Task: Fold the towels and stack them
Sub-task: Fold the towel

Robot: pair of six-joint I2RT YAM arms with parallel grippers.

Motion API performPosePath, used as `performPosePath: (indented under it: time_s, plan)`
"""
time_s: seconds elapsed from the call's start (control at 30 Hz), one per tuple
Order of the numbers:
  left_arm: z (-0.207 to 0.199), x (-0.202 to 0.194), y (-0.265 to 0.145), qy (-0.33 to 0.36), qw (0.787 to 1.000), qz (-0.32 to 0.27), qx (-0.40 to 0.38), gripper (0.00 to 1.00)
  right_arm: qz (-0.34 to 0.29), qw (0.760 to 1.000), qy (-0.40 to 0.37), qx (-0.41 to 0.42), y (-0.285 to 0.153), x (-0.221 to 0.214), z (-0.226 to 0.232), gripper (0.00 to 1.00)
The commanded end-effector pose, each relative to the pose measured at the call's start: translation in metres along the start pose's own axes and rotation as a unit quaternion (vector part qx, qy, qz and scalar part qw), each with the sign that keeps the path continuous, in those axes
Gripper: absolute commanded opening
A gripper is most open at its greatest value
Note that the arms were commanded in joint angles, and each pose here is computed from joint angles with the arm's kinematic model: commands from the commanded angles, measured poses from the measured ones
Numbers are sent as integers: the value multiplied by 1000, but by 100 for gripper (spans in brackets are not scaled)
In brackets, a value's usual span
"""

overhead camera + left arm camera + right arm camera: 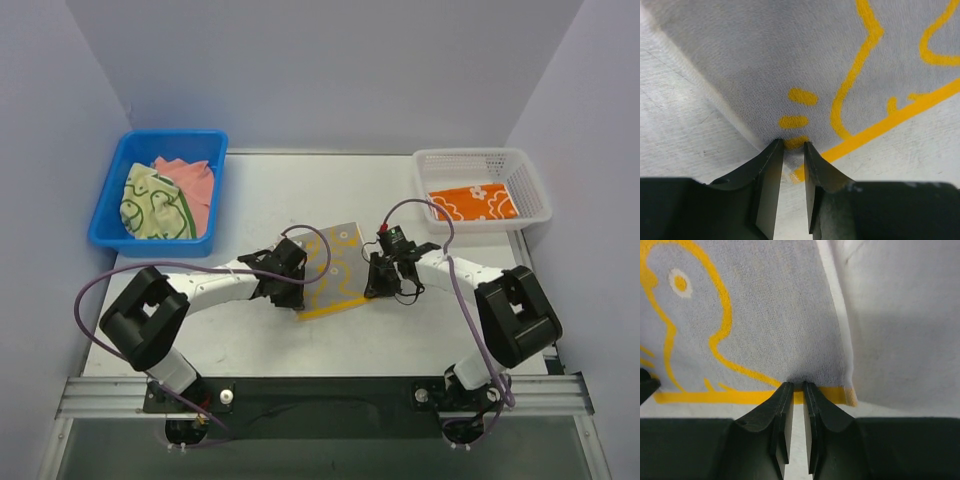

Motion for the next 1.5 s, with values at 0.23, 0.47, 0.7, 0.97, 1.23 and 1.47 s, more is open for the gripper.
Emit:
performPosePath:
  time_s: [0.23,0.47,0.7,0.97,1.23,1.47]
  plan:
    - [16,5,-38,-3,1000,-26,-14,50,-36,997,23,61,-51,-23,25,17]
    - [-32,79,-87,-36,974,-177,-138,65,-233,965,37,115,-82,73,59,56]
    - [-52,151,-56,-82,947,-191,-245,53,-297,936,46,186,-47,149,96,80]
    - [-34,176,11,-104,951,-156,-244,33,-296,930,61,208,17,168,92,82]
    - [19,165,64,-177,953,-136,-205,25,-306,924,130,189,74,139,38,82]
    - [49,135,80,-225,948,-125,-187,20,-321,915,199,142,92,106,-21,82]
Point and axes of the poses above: each gripper's point midway between its finger pads, its own y axis out along the fingers, its own z axis along the line the jaws close on, x = y × z, the point moved 5 cm from there along -y, back along the fingers, and after that the axes turned 10 degrees about -y, right-handed, at the moved point
